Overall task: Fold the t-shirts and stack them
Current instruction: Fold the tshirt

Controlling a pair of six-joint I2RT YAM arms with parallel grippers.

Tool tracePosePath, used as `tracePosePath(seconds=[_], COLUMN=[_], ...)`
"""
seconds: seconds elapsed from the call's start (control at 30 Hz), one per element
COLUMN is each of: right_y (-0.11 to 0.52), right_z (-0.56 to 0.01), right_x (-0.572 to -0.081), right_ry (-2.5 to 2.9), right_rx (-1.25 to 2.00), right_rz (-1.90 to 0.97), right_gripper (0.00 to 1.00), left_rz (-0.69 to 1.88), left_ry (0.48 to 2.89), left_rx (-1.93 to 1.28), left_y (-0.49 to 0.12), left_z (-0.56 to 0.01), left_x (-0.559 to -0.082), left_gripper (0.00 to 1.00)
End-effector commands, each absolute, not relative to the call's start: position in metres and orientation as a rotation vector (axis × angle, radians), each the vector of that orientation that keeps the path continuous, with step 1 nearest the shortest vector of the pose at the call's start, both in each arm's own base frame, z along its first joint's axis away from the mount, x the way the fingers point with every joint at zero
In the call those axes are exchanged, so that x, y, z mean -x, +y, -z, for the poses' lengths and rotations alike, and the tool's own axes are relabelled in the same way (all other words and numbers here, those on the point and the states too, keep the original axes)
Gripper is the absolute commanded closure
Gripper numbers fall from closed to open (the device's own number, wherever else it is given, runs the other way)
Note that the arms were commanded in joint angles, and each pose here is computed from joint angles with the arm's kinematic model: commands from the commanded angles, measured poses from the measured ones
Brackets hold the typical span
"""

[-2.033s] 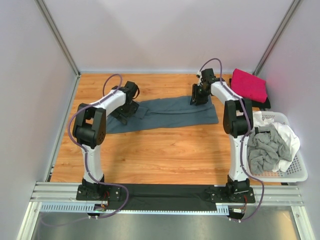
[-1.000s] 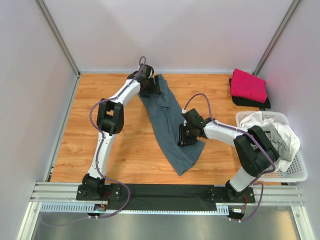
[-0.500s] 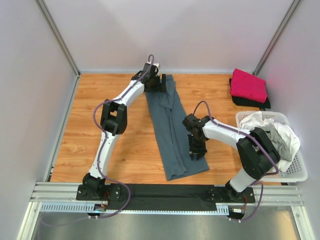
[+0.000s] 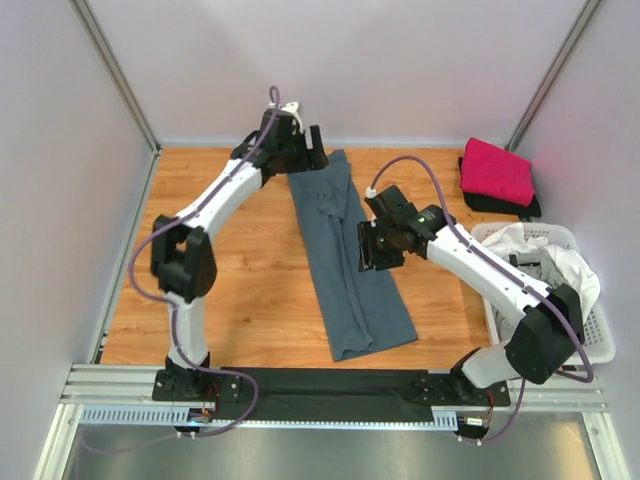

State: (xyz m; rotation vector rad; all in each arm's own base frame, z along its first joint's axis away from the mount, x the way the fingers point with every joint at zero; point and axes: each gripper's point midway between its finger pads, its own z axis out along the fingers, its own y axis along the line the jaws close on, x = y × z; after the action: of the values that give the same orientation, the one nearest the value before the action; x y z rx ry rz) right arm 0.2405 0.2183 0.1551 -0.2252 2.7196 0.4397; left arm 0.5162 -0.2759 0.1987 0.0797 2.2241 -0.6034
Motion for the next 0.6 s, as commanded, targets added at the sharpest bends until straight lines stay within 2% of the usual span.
tracePosePath(seconds=[0.0, 0.07, 0.27, 0.43, 0.57], right_y=[0.224, 0.223, 0.264, 0.285, 0.281], right_z=[-0.137, -0.135, -0.14, -0.11, -0.083], right_x=[-0.255, -0.278, -0.324, -0.323, -0.323], right_ry=[2.662, 2.607, 2.546, 2.587, 2.617], right_rx=[0.304, 0.276, 0.295, 0.358, 0.374], right_rz=[-0.404, -0.319, -0.345, -0.279, -0.082], right_gripper=[0.53, 0.52, 0.53, 0.52, 0.52], left_rz=[0.698, 0.751, 0.905, 1.028, 1.032], left_ry=[2.166, 2.176, 2.267, 2.293, 2.355], left_rx=[0.184, 0.23, 0.309, 0.377, 0.356], left_y=[-0.257, -0.253, -0.264, -0.28, -0.285], left_z=[-0.234, -0.22, -0.185, -0.153, -0.122], left_x=[-0.475, -0.454, -0.423, -0.419, -0.417], left_gripper=[0.16, 0.17, 0.22, 0.25, 0.27])
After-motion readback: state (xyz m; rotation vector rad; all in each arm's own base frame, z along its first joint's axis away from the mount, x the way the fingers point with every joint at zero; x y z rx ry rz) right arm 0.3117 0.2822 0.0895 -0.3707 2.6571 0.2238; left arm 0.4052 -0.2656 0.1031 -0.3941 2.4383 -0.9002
